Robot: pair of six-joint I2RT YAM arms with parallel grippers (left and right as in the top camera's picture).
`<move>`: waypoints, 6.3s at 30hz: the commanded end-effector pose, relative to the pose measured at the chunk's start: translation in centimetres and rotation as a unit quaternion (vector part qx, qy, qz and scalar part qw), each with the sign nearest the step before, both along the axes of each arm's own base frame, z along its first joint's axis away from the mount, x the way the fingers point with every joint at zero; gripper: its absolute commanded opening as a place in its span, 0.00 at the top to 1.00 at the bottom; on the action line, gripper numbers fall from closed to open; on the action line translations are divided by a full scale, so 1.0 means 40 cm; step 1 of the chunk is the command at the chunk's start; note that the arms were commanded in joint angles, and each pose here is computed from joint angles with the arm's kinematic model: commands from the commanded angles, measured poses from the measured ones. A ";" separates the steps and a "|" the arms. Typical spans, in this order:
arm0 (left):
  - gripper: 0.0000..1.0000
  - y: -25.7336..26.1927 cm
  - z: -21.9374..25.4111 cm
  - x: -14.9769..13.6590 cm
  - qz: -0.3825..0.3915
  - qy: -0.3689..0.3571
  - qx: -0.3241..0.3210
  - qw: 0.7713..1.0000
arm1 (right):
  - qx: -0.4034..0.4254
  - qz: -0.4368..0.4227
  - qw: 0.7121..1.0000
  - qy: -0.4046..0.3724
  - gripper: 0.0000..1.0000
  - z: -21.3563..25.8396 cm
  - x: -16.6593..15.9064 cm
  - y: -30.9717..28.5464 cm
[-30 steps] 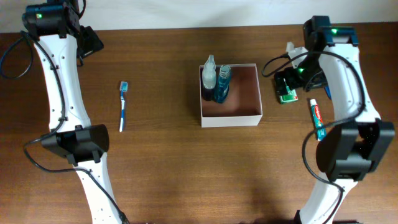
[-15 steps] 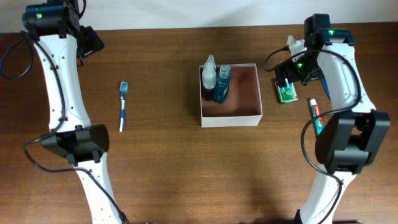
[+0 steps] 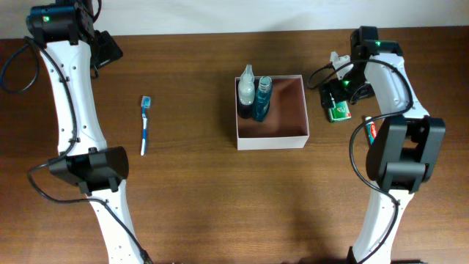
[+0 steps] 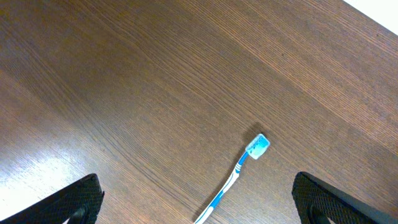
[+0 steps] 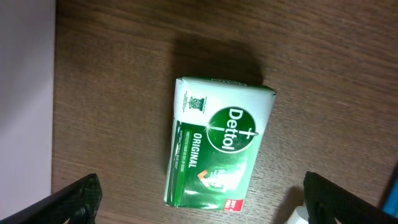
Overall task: Pack container
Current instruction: 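Raise the right arm and move the gripper over the green Dettol soap, then lower the right gripper and close it on the Dettol soap bar, then lift the soap bar and carry it left over the pink box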
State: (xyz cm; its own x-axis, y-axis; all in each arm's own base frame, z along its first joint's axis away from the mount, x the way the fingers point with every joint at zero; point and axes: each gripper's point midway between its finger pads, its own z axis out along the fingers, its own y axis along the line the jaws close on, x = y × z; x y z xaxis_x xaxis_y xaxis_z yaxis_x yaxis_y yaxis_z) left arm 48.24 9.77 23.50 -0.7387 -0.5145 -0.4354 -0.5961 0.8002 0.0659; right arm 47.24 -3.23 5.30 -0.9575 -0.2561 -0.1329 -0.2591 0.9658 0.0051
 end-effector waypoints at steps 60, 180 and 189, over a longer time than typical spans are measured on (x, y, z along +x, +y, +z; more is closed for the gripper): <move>0.01 0.000 0.025 -0.010 0.005 -0.011 -0.003 1.000 | 0.002 -0.030 0.998 0.050 0.01 -0.132 -0.009 -0.016; 0.01 0.000 0.025 -0.010 0.005 -0.011 -0.003 1.000 | 0.099 -0.081 0.991 -0.031 0.57 0.360 -0.004 0.368; 0.01 0.000 0.025 -0.010 0.005 -0.011 -0.003 1.000 | 0.081 -0.091 0.993 0.001 0.57 0.308 -0.018 0.373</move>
State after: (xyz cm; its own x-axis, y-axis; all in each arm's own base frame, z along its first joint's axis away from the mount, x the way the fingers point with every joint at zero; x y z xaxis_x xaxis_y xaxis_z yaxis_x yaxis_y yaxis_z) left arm 48.22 9.75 23.49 -0.7392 -0.5146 -0.4345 -0.5959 0.8004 0.0657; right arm 46.77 12.32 17.73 -0.9842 -0.0642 -0.1651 -0.0971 0.9751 0.1992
